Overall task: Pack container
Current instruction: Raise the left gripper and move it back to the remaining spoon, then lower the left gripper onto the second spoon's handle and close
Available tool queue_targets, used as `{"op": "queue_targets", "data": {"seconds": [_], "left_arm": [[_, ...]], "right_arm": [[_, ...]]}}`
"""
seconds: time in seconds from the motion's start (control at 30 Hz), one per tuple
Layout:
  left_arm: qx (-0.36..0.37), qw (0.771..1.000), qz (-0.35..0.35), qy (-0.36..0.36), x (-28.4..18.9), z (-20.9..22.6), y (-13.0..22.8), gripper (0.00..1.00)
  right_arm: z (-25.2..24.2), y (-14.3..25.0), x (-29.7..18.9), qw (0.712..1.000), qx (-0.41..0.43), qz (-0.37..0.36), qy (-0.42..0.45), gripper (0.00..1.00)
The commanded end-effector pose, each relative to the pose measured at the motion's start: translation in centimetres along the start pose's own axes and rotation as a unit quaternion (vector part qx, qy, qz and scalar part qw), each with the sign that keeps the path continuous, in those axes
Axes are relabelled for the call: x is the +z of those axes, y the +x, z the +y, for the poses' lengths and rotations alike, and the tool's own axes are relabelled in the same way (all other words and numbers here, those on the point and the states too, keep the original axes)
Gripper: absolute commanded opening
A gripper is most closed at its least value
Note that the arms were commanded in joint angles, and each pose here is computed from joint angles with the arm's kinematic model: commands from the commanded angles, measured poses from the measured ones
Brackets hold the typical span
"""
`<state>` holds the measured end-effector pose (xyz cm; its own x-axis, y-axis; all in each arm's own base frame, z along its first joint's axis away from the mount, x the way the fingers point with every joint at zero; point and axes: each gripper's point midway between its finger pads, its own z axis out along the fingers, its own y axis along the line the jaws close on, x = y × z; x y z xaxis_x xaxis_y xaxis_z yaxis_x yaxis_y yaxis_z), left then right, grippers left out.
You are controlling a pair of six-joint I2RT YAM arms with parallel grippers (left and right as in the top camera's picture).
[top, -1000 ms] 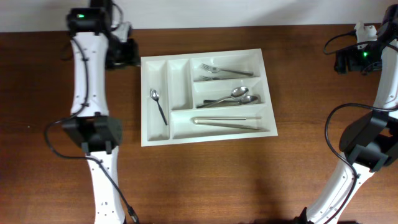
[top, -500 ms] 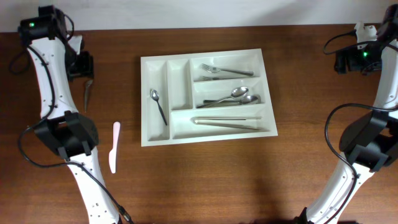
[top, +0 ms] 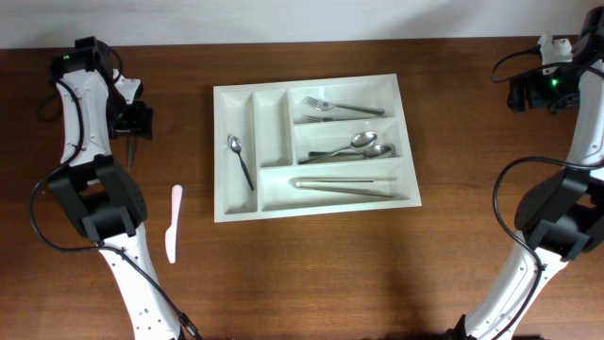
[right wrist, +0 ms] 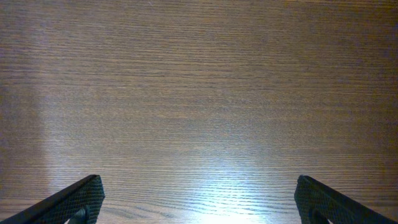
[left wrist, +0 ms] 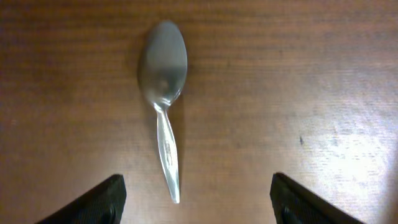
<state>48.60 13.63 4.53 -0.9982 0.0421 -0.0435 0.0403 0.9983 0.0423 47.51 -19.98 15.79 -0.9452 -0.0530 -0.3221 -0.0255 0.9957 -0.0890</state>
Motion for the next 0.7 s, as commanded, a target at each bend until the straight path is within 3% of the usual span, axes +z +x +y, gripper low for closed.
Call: {"op": "queue_targets", "data": {"seconds": [0.0,0.2,0.67], "left_arm": [[0.014,1.000,-0.017,-0.008,-0.2,0.6,-0.4,0.77],[0.012,1.000,-0.018,-0.010,1.4,0.6,-0.5,0.82],[-0.016,1.000,-0.013,-0.003,2.9,2.5,0.5,0.82]], "right_arm": [[0.3,0.1,0.5,1.000,-0.001,0.003,-0.008,0.99],[0.3,0.1,0.5,1.000,-0.001,0.003,-0.008,0.99],[0.3,0.1,0.5,1.000,-0.001,0.003,-0.008,0.99]]}}
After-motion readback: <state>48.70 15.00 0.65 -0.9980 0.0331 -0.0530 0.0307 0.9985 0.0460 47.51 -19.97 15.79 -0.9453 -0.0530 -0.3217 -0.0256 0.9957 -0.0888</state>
